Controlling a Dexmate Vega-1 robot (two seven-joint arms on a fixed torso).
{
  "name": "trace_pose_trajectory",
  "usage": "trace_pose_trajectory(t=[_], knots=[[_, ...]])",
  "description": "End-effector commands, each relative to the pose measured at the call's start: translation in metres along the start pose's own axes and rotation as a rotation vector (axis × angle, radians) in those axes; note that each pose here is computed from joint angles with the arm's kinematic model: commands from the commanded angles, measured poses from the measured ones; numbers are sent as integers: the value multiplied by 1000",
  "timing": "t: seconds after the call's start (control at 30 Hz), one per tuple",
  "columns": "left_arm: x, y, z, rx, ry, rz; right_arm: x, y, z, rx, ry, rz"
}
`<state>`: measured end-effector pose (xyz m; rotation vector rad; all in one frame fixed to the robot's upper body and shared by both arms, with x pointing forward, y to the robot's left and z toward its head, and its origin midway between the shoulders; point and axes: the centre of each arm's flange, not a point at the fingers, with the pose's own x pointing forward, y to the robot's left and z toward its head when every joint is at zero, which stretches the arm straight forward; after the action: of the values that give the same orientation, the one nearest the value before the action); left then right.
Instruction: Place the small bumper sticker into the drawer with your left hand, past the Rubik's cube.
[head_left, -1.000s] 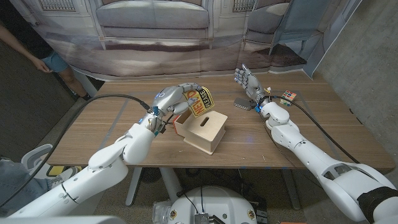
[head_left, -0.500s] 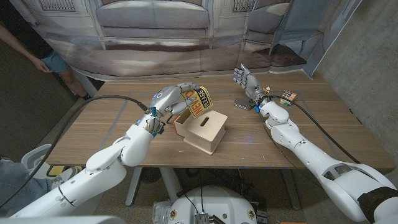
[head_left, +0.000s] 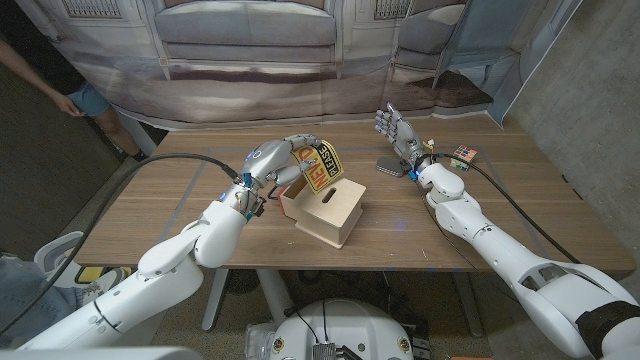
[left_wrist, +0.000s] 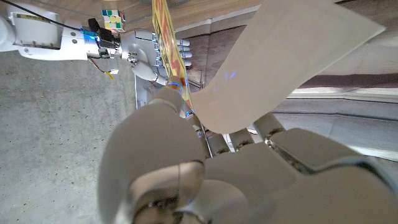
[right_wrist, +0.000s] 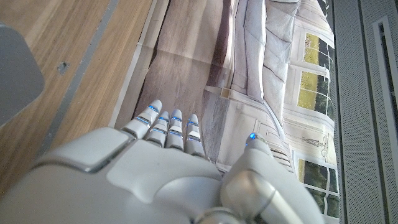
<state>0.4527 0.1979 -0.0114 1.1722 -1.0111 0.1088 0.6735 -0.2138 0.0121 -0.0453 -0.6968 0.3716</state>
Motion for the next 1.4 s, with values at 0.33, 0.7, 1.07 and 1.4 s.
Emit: trace_pose_trajectory(t=[0.33, 0.7, 1.07, 1.4], knots=[[5, -6, -2, -7, 5, -39, 3, -1, 0, -4, 3, 3], [9, -8, -1, -9, 0, -46, 1, -4, 0, -3, 1, -6], [6, -9, 3, -15, -1, -45, -3, -6, 3, -5, -8, -11], [-3, -10, 8, -17, 9, -42, -4, -6, 4, -3, -5, -9]])
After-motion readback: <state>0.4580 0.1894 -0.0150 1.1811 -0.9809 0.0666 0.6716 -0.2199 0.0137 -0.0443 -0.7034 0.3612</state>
